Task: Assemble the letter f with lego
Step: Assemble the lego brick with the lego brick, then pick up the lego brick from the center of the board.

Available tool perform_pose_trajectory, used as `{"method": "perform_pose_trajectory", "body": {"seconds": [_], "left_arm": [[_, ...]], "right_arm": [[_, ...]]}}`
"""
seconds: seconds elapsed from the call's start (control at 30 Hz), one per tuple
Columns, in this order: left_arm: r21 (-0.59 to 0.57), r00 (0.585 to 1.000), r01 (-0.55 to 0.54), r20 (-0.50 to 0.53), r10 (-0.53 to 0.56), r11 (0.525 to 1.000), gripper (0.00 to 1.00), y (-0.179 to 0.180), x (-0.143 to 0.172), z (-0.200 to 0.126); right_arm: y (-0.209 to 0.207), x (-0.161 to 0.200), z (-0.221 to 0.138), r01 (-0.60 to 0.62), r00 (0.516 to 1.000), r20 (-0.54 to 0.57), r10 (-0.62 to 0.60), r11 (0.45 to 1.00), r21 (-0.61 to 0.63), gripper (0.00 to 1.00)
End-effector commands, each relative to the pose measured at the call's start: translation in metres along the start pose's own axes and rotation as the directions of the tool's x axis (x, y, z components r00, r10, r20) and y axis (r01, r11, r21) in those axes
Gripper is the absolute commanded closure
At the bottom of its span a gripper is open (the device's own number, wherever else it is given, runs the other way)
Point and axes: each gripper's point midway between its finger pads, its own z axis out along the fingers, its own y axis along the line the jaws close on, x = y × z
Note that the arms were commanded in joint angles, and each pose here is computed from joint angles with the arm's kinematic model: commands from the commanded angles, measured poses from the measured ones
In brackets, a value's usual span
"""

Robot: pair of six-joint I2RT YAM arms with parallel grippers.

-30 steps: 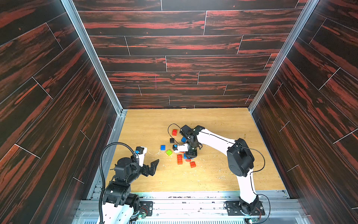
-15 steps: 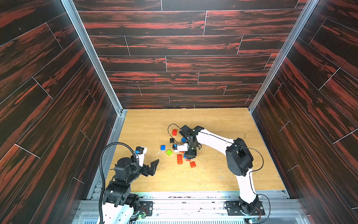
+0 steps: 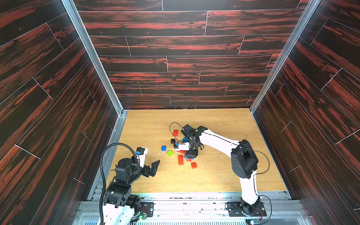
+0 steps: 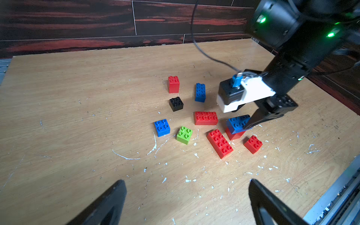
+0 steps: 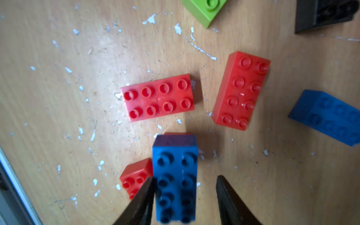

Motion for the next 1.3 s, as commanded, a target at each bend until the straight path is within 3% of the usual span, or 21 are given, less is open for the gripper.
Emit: {"method": "perform_pose_trajectory", "body": {"seconds": [0.0, 0.43, 1.27], "left_arm": [[0.001, 1.0, -0.003, -0.005, 0.003, 1.0, 0.0, 0.0, 0.002, 0.0], [0.002, 1.0, -0.002, -0.006, 0.002, 1.0, 0.0, 0.0, 0.002, 0.001], [-0.009, 1.0, 0.001, -0.008, -0.001, 1.0, 0.0, 0.002, 0.002, 0.001]], "right_arm": [[0.009, -0.001, -0.023, -0.003, 1.0, 0.031, 0.003, 1.0, 0.031, 0.46], [0.061, 0.026, -0.04, 0.151, 0.982, 0.11, -0.152, 0.988, 0.019, 0.45], [0.065, 0.029, 0.016, 0.218, 0.967, 0.136, -0.217, 0.976, 0.008, 0.45]]}}
